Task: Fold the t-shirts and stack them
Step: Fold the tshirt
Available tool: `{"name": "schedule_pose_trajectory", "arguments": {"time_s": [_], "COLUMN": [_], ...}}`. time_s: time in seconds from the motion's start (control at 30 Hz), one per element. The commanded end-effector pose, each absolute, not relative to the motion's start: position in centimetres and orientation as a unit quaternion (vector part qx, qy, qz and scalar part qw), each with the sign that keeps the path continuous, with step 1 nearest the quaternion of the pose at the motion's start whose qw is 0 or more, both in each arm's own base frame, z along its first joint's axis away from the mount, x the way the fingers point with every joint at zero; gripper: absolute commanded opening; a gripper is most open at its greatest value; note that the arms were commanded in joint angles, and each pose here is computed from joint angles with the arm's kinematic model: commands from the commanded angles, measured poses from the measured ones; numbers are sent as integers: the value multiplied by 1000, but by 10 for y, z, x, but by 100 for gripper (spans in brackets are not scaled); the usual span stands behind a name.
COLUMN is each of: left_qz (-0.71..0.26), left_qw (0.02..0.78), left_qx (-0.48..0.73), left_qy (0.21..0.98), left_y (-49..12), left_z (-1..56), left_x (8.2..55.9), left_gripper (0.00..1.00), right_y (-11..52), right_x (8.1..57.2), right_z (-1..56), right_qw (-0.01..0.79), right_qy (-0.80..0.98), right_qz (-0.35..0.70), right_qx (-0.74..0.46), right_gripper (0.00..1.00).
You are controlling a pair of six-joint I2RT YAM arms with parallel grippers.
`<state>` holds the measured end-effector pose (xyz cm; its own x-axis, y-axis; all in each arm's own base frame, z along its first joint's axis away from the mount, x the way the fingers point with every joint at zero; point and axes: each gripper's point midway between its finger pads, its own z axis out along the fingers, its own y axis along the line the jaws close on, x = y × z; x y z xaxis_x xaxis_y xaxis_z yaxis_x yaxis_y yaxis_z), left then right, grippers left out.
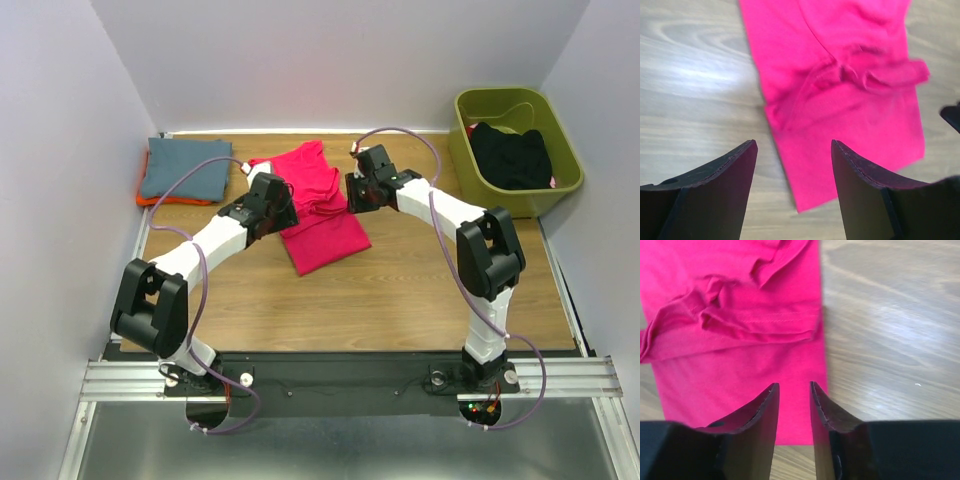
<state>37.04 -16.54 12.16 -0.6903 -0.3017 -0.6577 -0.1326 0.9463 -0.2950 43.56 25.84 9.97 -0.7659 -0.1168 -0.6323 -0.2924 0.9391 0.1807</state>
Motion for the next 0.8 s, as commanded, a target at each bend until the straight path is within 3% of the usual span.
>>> {"name": "schedule_pose_trajectory", "arguments": {"time_s": [0.0, 0.07, 0.23, 0.57, 0.77], "left_qz": [-104, -101, -97, -87, -91], "left_qw": [366, 361, 358, 353, 349], "left_qx": [-107, -104, -94, -88, -77], "left_qy": [918, 921, 924, 927, 929], "left_y": [-169, -169, -171, -168, -169], "left_z": [110, 103, 95, 87, 83], "left_x": [350, 344, 338, 334, 329], "left_gripper": [71, 70, 67, 66, 66], "right_y": [285, 289, 305, 321, 325], "right_x": [434, 434, 442, 472, 507], "right_z": [101, 91, 81, 69, 87], "right_qw": [341, 333, 330, 338, 384], "right_qy": [913, 915, 911, 908, 896], "right_qz": [183, 189, 211, 211, 190], "right_qx": [-126, -127, -127, -126, -113], "right_gripper": [33, 26, 20, 20, 20]}}
